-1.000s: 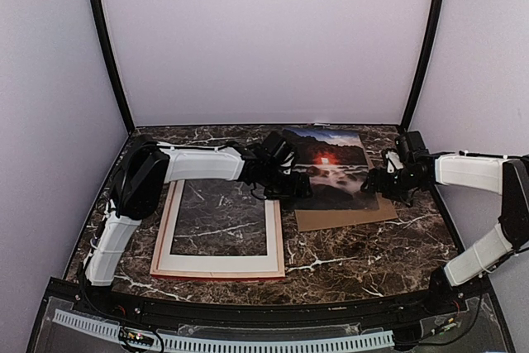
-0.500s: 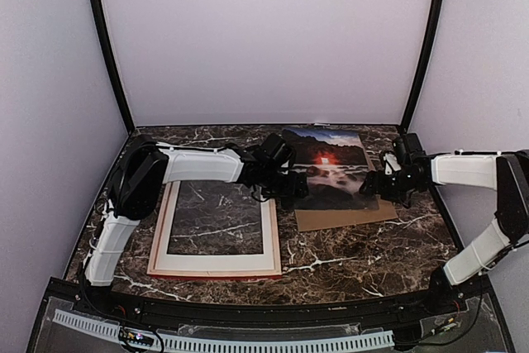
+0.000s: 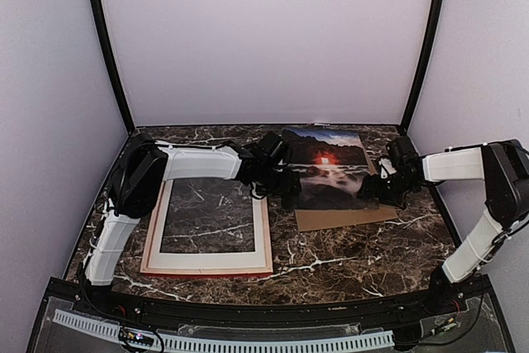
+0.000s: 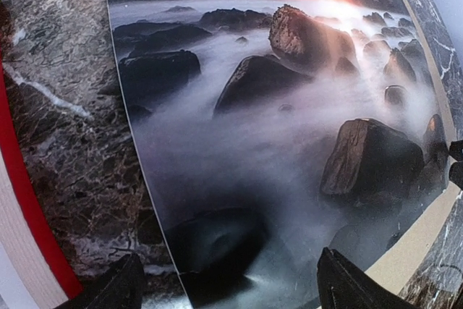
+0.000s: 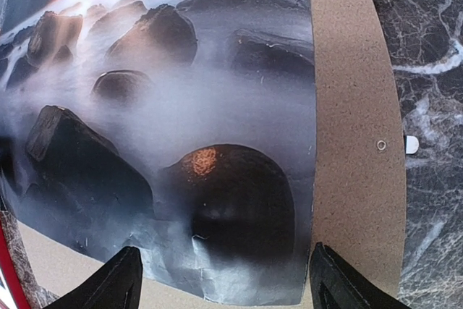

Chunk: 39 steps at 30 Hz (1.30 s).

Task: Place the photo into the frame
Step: Pick up the photo from the backboard.

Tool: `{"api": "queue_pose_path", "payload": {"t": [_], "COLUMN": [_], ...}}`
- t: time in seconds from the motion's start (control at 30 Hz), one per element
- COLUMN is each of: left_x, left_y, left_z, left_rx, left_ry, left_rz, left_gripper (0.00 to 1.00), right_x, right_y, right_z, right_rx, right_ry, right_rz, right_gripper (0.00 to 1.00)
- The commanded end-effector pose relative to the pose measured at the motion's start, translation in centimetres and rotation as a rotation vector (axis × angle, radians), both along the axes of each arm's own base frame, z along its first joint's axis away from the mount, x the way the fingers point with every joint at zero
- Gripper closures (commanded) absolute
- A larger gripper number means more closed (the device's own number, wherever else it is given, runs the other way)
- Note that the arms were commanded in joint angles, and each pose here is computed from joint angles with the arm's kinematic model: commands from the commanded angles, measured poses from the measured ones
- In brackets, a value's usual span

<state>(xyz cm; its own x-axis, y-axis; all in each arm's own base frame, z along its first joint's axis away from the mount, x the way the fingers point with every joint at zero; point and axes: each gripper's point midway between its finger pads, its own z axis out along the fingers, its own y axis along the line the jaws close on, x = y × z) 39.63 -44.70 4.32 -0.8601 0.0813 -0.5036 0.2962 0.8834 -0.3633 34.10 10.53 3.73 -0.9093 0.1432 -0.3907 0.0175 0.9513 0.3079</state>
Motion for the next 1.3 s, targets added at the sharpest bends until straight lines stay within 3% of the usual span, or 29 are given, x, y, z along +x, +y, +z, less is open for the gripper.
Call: {"api": "queue_pose_path", "payload": {"t": [0.0,0.3,0.57,1.0,1.17,1.27], "left_x": [-0.4,-2.4,-3.3,-2.3,-2.1,-2.0], "left_y": [1.4,-0.4,-2.0,-2.2,-2.4,-2.5], "left_z": [-2.7,-3.7,-2.3,2.8,3.8,4.0], "left_rx": [0.091,-0.018,-0.194,-0.455,-0.498,-0.502], "left_ry": [0.072,0.197,0.277,0.240,0.232,0.231], "left_rz": [0.007,-0.040,-0.077,-0.134,-0.161,-0.164], "left_gripper": [0.14,0.20,0.22,0.25,0.33,0.44], "right_x": [1.6,0.2,-1.2,-3.4,-3.7,-3.7], "right_y": [0.0,1.1,1.4,0.8,0.8,0.8], "right_z": [0.8,0.0,-0.6,-1.9,-2.2,-2.1], "right_rx": [0.003,0.078,0.116,0.097,0.095,0.096], "right_ry": [-0.048,-0.018,0.002,0.037,0.046,0.046], "right_rz": [-0.003,0.014,0.017,0.021,0.025,0.026], "right_gripper": [0.20,0.24,0.26,0.28,0.28,0.28]}}
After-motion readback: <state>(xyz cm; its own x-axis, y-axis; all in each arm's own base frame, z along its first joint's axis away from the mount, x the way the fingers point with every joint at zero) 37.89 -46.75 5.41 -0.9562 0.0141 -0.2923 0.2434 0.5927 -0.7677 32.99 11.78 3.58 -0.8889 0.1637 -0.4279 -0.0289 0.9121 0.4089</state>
